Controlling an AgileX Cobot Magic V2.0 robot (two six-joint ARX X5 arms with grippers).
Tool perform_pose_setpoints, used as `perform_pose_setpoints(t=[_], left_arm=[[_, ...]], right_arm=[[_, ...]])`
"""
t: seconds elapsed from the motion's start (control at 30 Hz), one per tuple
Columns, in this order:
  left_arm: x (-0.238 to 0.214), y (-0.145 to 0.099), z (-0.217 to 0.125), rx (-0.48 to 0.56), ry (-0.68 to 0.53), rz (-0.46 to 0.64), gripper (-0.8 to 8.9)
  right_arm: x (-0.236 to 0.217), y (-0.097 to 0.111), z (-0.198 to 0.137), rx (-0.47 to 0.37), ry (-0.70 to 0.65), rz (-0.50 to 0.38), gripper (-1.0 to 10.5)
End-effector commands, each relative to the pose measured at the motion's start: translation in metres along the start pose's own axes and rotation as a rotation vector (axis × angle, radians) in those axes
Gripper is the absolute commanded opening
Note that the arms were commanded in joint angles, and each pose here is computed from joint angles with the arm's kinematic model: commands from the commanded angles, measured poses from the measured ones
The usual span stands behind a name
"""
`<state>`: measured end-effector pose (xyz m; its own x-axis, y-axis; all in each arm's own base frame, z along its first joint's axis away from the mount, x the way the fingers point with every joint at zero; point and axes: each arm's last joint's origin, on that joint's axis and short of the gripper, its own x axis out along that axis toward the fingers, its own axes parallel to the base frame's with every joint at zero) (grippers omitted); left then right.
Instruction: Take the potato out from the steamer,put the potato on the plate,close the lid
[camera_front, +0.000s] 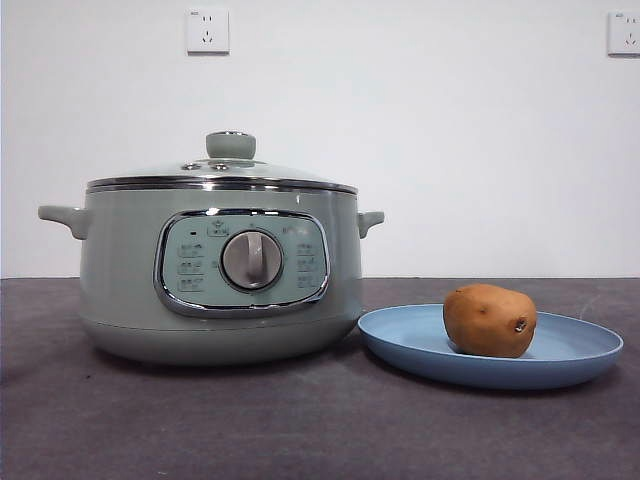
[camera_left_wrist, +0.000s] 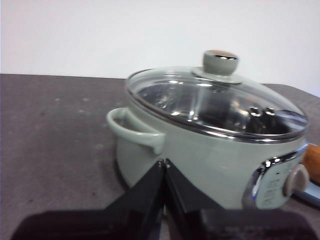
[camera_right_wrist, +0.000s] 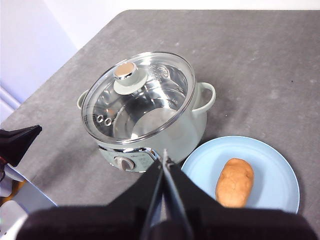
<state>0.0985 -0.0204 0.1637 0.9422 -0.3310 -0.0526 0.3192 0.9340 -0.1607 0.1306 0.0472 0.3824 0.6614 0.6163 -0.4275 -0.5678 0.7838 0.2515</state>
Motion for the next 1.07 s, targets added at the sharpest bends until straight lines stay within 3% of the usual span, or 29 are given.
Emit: perform_pose_setpoints(t=[0.03, 0.23, 1.07], left_arm=[[0.0, 0.002, -0.006, -0.013, 0.025, 0.034, -0.04], [-0.004, 0.004, -0.017, -0.035, 0.117, 0.087, -0.04], [-0.004, 0.004, -0.016, -0.048, 0.105, 0.102, -0.04]], right_arm=[[0.0, 0.0, 0.0, -0.004, -0.004, -0.003, 0.0], [0.0, 0.0, 0.0, -0.004, -0.004, -0.003, 0.0], [0.0, 0.0, 0.0, -0.004, -0.004, -0.003, 0.0]])
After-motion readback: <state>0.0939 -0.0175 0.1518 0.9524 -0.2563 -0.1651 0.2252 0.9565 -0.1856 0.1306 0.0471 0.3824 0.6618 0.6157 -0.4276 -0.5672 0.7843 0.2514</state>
